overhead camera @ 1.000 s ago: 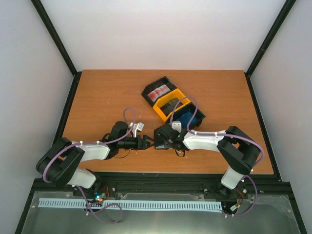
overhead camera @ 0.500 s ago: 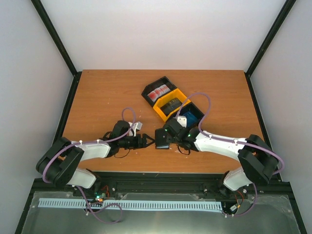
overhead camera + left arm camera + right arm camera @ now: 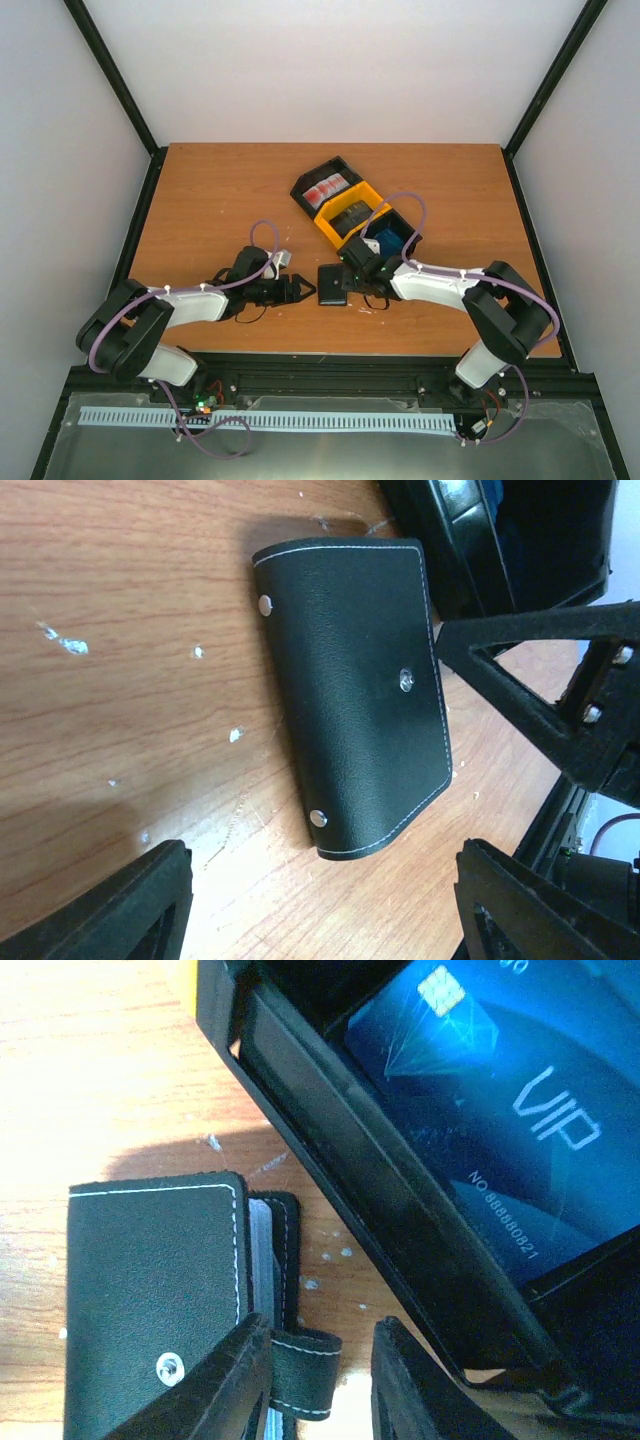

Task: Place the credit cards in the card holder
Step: Close the card holder at the center of the board.

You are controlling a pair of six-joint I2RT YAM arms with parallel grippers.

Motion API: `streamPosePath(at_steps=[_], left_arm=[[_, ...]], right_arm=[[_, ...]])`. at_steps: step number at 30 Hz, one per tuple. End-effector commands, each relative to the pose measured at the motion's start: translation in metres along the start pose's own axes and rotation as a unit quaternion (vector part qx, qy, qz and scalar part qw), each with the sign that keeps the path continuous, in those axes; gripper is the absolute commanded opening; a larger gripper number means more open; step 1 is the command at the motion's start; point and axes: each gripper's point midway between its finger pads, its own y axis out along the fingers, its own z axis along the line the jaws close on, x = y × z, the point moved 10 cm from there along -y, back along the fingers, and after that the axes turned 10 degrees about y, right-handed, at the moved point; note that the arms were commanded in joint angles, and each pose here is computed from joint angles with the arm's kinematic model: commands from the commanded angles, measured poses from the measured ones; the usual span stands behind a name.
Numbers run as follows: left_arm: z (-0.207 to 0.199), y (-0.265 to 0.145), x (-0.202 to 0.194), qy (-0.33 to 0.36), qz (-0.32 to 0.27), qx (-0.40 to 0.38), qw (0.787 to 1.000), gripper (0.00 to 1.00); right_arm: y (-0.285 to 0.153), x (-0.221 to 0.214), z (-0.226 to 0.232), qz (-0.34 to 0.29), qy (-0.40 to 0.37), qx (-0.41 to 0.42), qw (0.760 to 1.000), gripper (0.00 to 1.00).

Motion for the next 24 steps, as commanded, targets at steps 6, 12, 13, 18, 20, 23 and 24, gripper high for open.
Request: streamPosePath(at_steps=[6,12,13,18,20,23,24], left_arm=[[-0.002,0.002,0.009,0.014,-0.004,0.018,1.000,0.73],[0.000,0.002,0.008,0.015,-0.002,0.029,0.999,0.73],[0.001,0.002,0.008,0.014,-0.003,0.033,0.999,0.73],[0.006,0.001,0.008,0.014,-0.002,0.074,0.997,0.73],[0.009,0.000,0.007,0.016,-0.002,0.092,0.996,0.72],[0.010,-0.001,0.005,0.022,0.005,0.101,0.995,0.70],[0.011,-0.001,0.004,0.021,0.009,0.103,0.994,0.69]], right_arm=[[0.008,-0.005,0.011,0.040,-0.026,0.019,0.999,0.27],[0.003,-0.019,0.026,0.067,-0.073,0.046,0.994,0.33],[0.003,-0.022,0.029,0.071,-0.081,0.049,0.993,0.34],[0.003,-0.031,0.039,0.080,-0.108,0.055,0.989,0.37],[0.003,-0.030,0.038,0.071,-0.109,0.050,0.990,0.37],[0.002,-0.029,0.041,0.068,-0.131,0.063,0.987,0.37],[0.002,-0.030,0.042,0.070,-0.144,0.071,0.984,0.39]])
